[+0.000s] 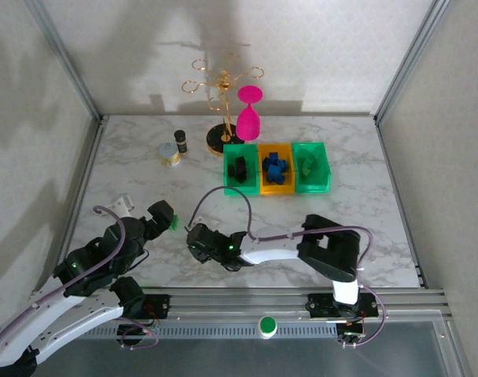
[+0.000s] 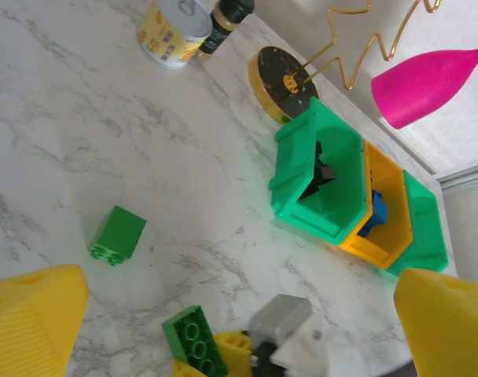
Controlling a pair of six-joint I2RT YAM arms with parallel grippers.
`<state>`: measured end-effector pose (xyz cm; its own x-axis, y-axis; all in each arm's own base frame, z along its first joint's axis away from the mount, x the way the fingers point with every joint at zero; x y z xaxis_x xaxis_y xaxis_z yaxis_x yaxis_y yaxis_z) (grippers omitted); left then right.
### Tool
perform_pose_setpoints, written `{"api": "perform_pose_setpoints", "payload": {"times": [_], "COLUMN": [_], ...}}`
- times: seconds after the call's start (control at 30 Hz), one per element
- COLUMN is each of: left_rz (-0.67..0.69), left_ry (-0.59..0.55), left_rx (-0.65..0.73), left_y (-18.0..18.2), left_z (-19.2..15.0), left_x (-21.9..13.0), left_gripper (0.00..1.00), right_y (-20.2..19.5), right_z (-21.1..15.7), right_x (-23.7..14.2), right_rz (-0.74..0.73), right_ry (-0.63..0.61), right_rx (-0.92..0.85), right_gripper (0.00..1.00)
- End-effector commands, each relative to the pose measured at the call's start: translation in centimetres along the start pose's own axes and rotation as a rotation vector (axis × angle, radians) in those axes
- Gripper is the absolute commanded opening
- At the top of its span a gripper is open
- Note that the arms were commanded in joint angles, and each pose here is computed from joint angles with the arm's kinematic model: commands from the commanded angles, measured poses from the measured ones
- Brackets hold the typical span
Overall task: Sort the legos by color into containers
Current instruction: Pick up the lego from the bottom-center of the table, then place the lego in the container.
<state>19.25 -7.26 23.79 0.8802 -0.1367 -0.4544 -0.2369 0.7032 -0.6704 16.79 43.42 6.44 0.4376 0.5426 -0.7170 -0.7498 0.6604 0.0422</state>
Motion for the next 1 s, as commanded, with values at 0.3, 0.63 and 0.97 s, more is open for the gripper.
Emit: {"api": "perform_pose_setpoints", "payload": {"times": [0.3, 0.63, 0.97], "left_rz": [-0.203, -0.341, -0.406], "left_ry": [0.146, 0.291, 0.356], "left_rx": [0.109, 0.213, 0.289], "left_y": [-7.8, -13.0, -16.0], "left_z": [-2.7, -8.5, -12.0], "left_x": [2.8, 5.9, 7.5], "left_gripper": [1.0, 1.0, 1.0], "right_y": [-16.0, -31.9, -40.2], "right_z": [2.5, 0.1, 0.8], "right_x": [-9.3, -14.3, -12.6], "right_rz": [-0.246, -0.511, -0.559], "right_ry": [-0.062, -0.093, -0.102], "right_rx": [0.386, 0.614, 0.666], "right_gripper": [0.37, 0.38, 0.39]}}
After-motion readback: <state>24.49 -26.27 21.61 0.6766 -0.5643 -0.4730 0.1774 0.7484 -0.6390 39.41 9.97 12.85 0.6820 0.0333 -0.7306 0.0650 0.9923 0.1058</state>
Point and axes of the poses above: each hand's point on the last joint's axis, 136 mm out from that joint toward the fingers, its own x axis out along the fingers, its own y axis along the line the jaws close on, z = x × y, the point moved 1 cm from there along -x, back along the fingers, and after that the axes turned 5 degrees about -x, right-handed, at the moved point
